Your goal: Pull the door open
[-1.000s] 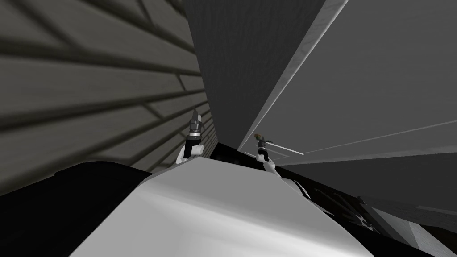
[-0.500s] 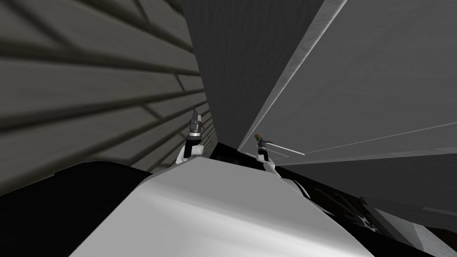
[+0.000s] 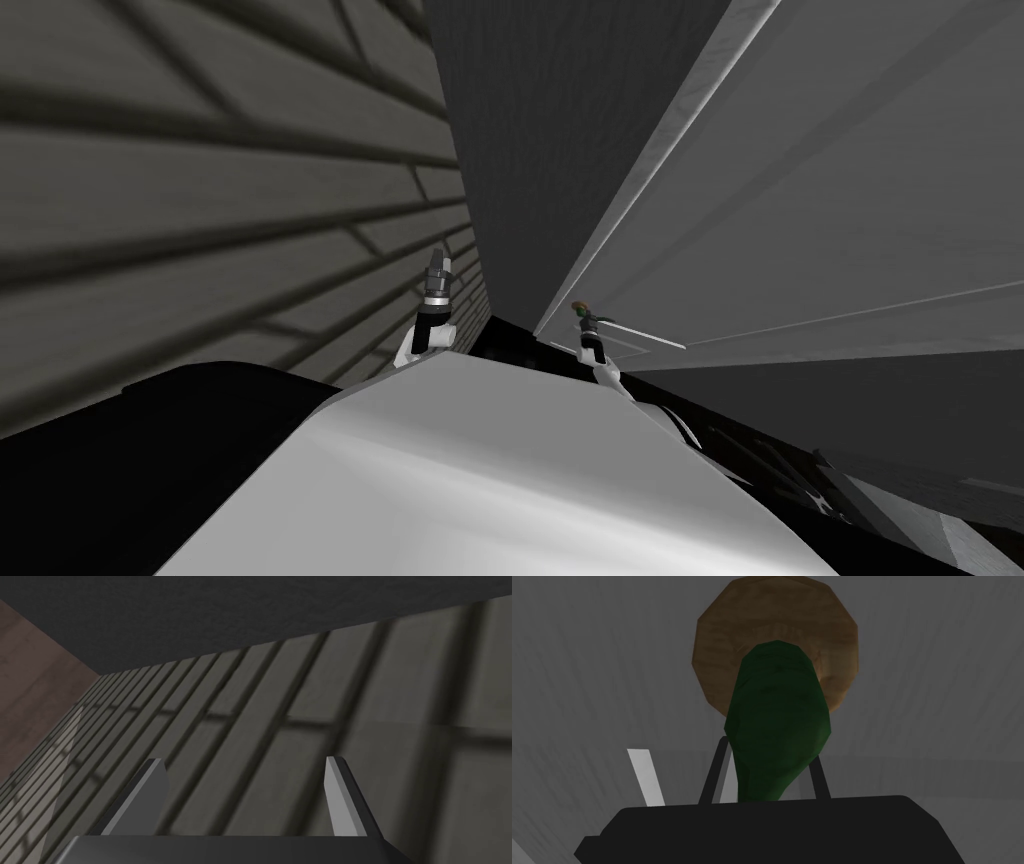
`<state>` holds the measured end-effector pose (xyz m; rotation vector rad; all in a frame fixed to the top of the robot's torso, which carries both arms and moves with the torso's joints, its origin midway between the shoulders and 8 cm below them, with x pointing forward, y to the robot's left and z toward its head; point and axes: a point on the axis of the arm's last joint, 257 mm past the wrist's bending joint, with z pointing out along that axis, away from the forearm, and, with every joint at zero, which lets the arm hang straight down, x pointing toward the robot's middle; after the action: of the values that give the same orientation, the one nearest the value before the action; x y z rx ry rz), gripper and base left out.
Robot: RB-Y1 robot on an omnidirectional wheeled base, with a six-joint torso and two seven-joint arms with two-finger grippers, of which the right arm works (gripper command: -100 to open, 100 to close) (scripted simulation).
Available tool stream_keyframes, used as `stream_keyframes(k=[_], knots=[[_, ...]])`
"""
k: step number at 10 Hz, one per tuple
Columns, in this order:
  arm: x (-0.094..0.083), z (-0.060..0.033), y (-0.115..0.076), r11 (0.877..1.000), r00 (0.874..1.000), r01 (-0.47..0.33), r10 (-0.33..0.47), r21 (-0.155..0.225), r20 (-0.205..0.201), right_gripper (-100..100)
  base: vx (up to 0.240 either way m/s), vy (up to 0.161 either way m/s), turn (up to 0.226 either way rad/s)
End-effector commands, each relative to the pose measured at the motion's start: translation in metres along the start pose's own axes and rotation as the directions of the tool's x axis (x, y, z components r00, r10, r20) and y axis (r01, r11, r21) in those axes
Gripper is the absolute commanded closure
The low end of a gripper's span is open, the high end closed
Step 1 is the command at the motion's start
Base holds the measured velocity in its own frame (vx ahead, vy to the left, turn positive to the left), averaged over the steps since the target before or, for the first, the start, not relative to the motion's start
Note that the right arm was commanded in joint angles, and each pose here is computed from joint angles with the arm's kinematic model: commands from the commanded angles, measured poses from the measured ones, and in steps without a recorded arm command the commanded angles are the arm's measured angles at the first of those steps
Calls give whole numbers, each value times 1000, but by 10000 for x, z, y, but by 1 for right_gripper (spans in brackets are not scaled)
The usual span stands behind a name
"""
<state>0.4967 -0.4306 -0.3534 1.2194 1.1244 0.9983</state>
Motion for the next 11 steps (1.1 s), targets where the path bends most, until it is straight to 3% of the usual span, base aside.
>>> stream_keyframes(k=[1, 8, 9, 11], knots=[[-34, -55, -33, 1000, 1000, -1, 1, 3, -12, 100, -205, -20, 175], [-320, -241, -45, 1000, 999, 0, 0, -2, -53, 100, -206, -49, 179], [-313, -228, -56, 1000, 999, 0, 0, 2, -47, 100, -89, -28, 29], [-283, -293, -61, 1000, 997, -1, 1, -1, -80, 100, -180, -51, 104]])
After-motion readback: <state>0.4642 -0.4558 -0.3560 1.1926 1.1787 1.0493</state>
